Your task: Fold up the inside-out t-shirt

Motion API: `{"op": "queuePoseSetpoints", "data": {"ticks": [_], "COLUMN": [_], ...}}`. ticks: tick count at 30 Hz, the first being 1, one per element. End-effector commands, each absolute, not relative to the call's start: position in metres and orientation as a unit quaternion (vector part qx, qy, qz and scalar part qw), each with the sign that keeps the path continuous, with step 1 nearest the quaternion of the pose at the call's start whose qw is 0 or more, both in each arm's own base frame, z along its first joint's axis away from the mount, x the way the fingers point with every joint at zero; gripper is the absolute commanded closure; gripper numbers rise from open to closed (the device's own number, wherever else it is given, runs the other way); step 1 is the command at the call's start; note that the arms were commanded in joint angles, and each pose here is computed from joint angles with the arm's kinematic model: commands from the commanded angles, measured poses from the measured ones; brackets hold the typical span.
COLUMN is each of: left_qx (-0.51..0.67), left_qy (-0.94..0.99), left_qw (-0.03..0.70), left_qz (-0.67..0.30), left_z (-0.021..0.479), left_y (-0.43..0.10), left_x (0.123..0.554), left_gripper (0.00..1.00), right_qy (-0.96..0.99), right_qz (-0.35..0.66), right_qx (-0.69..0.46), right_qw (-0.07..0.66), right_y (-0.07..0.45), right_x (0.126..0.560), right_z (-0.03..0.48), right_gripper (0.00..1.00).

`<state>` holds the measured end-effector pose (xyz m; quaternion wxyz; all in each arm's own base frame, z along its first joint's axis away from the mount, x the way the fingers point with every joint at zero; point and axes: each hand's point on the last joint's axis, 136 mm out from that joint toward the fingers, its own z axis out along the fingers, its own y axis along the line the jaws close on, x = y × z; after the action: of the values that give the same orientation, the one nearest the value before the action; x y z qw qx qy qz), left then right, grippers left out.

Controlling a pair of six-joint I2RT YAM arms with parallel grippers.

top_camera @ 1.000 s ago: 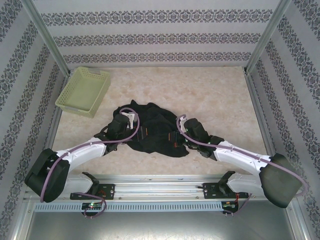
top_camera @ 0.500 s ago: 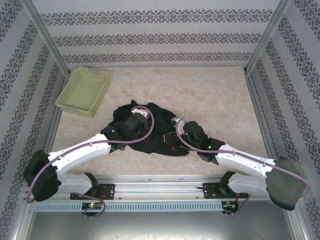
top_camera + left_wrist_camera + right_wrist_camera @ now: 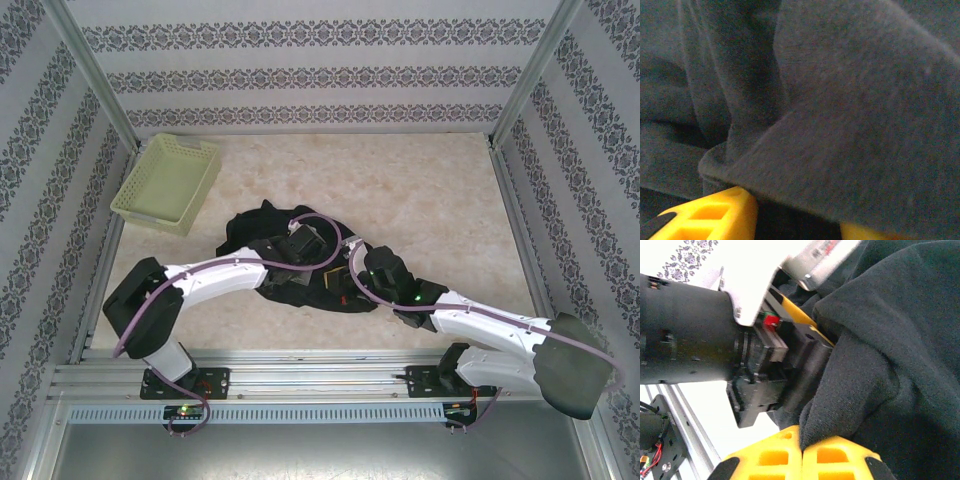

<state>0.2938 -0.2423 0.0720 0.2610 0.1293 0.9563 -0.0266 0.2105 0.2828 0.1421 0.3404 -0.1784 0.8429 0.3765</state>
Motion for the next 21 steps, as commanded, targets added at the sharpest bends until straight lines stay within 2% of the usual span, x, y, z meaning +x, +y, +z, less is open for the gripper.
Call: {"op": "queuePoseSetpoints", "data": {"ticks": [1,3,9,11,16,17,20,21], "left_qx": [0.118,0.111,0.106,0.105,0.122,0.126,0.136,0.138], "left_qy": [0.963,0.964,0.952,0.940,0.892,0.881,0.857,0.852], "left_qw": [0.243,0.240,0.285,0.312,0.372,0.378,0.390,0.392], "left_qz": [-0.021,-0.016,-0.044,-0.083,-0.227,-0.255,-0.308,-0.319], "left_z": [0.064,0.063,0.089,0.106,0.146,0.153,0.162,0.165], "left_y": [-0.239,-0.235,-0.229,-0.232,-0.255,-0.260,-0.269,-0.271], "left_x": [0.294,0.295,0.294,0.290,0.273,0.268,0.259,0.257], "left_gripper": [0.59,0.72,0.96,1.00,1.00,1.00,1.00,1.00], "right_qy": [0.834,0.845,0.872,0.881,0.900,0.901,0.903,0.903], "right_qz": [0.372,0.347,0.287,0.283,0.265,0.261,0.246,0.239], "right_qx": [-0.183,-0.170,-0.133,-0.117,-0.083,-0.078,-0.079,-0.082], "right_qw": [0.364,0.370,0.374,0.360,0.337,0.337,0.344,0.348], "right_y": [0.282,0.274,0.250,0.245,0.229,0.226,0.217,0.214], "right_x": [0.212,0.218,0.232,0.236,0.244,0.244,0.242,0.240], "right_z": [0.148,0.144,0.125,0.114,0.092,0.093,0.102,0.107], "right_gripper": [1.00,1.00,1.00,1.00,0.98,0.94,0.72,0.67]}}
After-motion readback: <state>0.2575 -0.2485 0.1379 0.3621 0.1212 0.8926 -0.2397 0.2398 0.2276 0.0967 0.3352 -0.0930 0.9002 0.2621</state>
